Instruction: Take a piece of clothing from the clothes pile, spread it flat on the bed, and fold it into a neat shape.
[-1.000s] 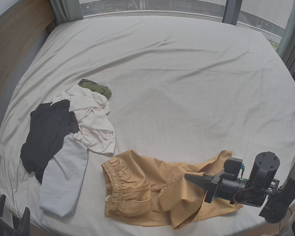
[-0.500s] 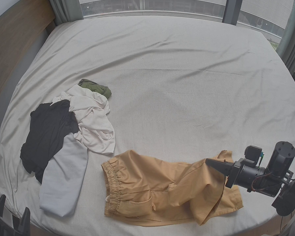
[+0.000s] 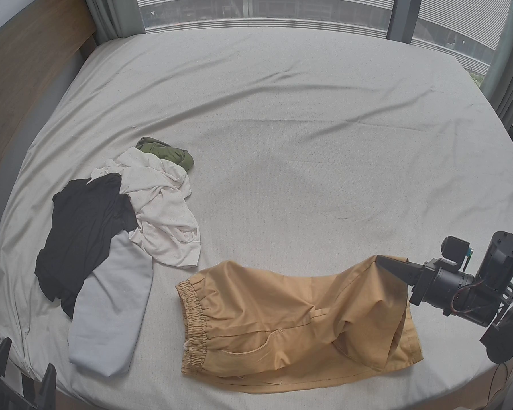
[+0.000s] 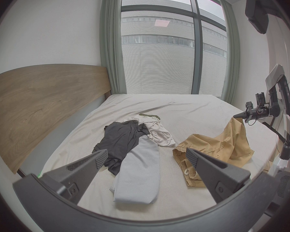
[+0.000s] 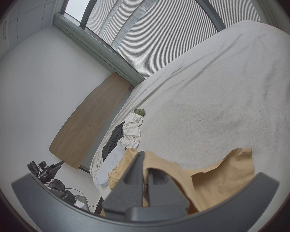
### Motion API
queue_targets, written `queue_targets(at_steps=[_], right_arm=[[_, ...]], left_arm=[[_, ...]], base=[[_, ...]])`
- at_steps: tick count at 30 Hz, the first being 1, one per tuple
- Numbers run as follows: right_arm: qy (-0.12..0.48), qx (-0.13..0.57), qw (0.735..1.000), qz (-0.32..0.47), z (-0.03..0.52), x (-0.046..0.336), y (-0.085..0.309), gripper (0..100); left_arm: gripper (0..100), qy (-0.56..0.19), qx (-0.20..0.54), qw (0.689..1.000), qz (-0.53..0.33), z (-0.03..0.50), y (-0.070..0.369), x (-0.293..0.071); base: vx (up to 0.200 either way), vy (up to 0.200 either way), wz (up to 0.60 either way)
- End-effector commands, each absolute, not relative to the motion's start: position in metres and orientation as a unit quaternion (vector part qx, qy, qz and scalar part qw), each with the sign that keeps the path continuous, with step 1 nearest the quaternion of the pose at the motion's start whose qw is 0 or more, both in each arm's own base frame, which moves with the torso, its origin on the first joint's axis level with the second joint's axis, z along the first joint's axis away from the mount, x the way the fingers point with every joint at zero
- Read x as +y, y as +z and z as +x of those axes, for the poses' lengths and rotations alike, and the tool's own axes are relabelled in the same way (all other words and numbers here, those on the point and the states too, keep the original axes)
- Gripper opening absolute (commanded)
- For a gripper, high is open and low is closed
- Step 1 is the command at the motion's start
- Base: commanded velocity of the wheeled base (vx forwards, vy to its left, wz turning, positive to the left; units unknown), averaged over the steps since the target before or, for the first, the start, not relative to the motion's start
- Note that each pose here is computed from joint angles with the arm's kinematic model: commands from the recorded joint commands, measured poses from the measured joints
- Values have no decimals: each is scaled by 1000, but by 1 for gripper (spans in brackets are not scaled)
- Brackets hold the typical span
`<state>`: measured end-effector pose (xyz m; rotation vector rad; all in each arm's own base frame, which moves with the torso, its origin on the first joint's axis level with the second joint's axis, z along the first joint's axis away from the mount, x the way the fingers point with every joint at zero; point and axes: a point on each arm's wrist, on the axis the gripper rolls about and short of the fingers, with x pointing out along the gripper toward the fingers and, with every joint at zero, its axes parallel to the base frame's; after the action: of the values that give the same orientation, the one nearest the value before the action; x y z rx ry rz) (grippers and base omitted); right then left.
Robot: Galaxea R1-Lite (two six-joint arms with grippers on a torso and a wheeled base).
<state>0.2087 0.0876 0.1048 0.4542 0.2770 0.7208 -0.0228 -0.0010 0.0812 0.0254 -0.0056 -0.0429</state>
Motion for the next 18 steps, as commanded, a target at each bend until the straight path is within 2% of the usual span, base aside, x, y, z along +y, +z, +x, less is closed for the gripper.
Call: queue_targets(at_steps=[1,4,6,7,8,9,12,15,16,17,18], right_arm=[[345,129,903,220,209,85,106,0],[345,129,903,220,209,85,106,0],[346,130,903,220,209,85,106,0],[346,131,903,221,209,85,106,0],[346,131,903,221,209,85,106,0],[348,129,902,220,210,87,106,0],[350,135,901,219,209,88,104,0],[347,136,902,220,209,87,104,0],[346,136,902,220,209,87,104,0],[344,135,902,221,209,86,104,0],[344,136,903,221,209,85,104,0]], left_arm=[[100,-24,-4,1000,15,-23,77,-1],[100,-27,-20,999,7,-25,84,-1],[100,-41,-91,995,-13,-33,132,-1],[100,-50,-137,989,-24,-35,180,-1],[100,-50,-137,989,-24,-35,180,-1],[100,-55,-174,983,-24,-27,231,-1],[100,-96,-138,985,-33,-3,249,-2],[100,-133,-65,988,-37,25,236,-6],[100,-135,-62,988,-37,26,235,-7],[100,-159,-14,987,-32,45,225,-12],[100,-167,3,985,-31,52,223,-14]], base=[[0,0,0],[0,0,0],[0,0,0],[0,0,0],[0,0,0],[0,0,0],[0,0,0],[0,0,0],[0,0,0],[0,0,0],[0,0,0]])
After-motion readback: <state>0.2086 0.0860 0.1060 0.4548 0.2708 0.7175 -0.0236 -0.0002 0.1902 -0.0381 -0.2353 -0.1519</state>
